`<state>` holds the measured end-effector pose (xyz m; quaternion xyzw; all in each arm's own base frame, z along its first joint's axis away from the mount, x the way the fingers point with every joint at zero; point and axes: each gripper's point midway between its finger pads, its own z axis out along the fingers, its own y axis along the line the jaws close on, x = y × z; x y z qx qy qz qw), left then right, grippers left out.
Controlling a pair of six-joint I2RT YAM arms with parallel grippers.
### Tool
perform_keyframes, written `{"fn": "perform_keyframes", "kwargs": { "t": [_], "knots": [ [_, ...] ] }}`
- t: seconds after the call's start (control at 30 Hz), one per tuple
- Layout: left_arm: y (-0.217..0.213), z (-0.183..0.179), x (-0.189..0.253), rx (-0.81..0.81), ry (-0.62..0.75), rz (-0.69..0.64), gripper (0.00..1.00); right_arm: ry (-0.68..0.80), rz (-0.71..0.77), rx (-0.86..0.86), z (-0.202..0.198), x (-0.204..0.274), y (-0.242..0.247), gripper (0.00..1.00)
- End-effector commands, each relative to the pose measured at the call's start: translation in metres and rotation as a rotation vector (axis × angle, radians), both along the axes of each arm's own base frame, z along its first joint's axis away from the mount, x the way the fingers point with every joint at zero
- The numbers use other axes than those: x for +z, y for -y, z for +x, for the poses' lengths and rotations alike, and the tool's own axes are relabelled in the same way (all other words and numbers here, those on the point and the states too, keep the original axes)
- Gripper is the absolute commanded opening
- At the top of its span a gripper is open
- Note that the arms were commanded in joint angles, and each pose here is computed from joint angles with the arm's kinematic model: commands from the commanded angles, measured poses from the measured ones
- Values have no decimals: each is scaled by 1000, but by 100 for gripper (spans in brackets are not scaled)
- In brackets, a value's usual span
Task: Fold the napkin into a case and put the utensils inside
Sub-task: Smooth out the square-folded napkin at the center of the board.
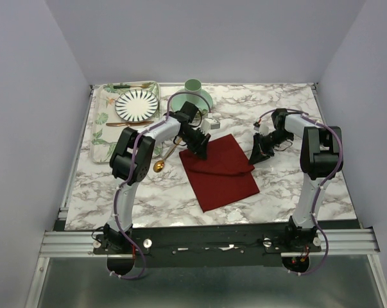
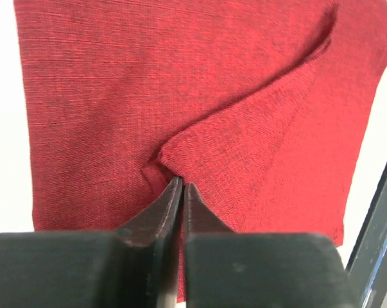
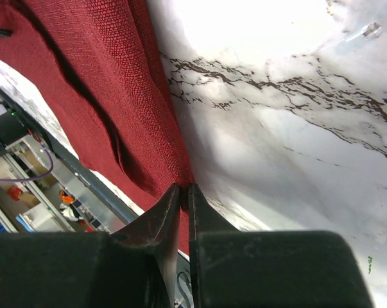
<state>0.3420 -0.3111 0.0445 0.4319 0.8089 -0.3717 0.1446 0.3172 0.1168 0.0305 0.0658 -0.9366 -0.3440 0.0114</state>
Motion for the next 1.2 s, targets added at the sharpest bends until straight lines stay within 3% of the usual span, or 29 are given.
{"fn": "perform_keyframes", "kwargs": {
  "t": [0.0,0.17,0.3,0.33,0.37,0.47,0.5,0.67,0.8,0.9,0.97,1.0,1.17],
  "knots": [
    [1,-20,42,-107,63,-92,0,8,-3,11,-2,3,-1,17],
    [-14,-56,58,-207,97,-127,0,15,-6,14,-2,5,-1,17],
    [-37,-96,35,-325,128,-68,0,17,-10,15,-3,7,0,18],
    [-40,-104,30,-356,140,-54,7,16,-15,18,-3,7,1,20],
    [-43,-109,33,-400,187,-56,29,18,-13,18,-3,8,1,23],
    [-54,-124,30,-449,245,-24,51,11,-16,25,-7,8,1,29],
    [-59,-129,27,-449,250,-15,54,13,-19,28,-7,8,2,30],
    [-52,-110,50,-345,457,24,60,10,-27,39,-12,10,4,32],
    [-38,-98,59,-274,531,43,67,14,-43,51,-14,11,7,32],
    [-28,-78,63,-231,492,56,70,19,-55,56,-15,10,8,31],
    [-25,-65,51,-175,386,71,70,13,-48,51,-14,10,7,29],
    [-16,-49,67,-141,376,25,70,14,-43,49,-14,11,6,29],
    [-13,-12,59,-29,226,6,71,19,-41,45,-10,10,6,20]
  ]
}}
